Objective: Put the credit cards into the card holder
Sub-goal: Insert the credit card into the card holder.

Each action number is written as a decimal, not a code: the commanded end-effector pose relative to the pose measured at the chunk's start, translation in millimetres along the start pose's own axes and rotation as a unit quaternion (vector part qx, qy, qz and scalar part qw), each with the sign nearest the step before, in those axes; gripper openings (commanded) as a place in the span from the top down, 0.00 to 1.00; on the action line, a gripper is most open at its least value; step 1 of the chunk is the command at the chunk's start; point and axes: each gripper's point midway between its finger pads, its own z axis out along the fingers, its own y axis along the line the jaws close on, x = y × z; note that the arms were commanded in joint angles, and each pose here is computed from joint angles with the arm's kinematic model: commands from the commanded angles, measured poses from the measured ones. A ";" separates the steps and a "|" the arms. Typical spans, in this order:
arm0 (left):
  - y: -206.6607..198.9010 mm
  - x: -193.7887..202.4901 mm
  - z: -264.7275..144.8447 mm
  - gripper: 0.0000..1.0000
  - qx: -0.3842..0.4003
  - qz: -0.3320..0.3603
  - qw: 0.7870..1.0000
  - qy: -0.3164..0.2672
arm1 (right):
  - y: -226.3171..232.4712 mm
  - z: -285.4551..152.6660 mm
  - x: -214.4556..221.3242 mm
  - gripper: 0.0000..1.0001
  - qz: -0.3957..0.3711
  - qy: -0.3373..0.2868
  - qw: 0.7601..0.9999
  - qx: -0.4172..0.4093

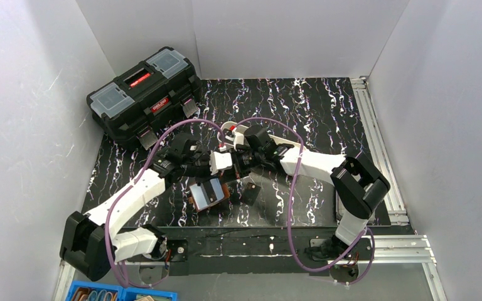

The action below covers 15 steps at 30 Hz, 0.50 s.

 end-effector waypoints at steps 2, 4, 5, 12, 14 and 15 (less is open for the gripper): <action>-12.0 9.0 1.1 0.88 0.020 -0.010 1.000 0.006 | 47.2 -17.1 -31.0 0.99 -0.046 -0.043 0.996 -0.066; -10.0 10.3 -0.7 0.88 0.009 -0.017 1.000 0.009 | 42.7 -18.4 -31.0 0.99 -0.040 -0.044 0.996 -0.064; -7.4 10.0 -2.9 0.88 0.000 -0.024 1.000 0.012 | 39.3 -18.6 -29.7 0.99 -0.036 -0.042 0.997 -0.062; 15.9 -18.3 -43.5 0.69 -0.045 -0.063 0.997 -0.015 | 20.2 -17.3 -19.6 0.99 -0.048 -0.018 0.998 -0.034; 27.1 -32.3 -58.2 0.56 -0.059 -0.075 0.995 -0.032 | 17.8 -15.7 -17.7 0.99 -0.051 -0.011 0.998 -0.032; 34.2 -39.9 -65.5 0.46 -0.070 -0.082 0.993 -0.044 | 17.1 -14.8 -16.6 0.99 -0.050 -0.007 0.998 -0.033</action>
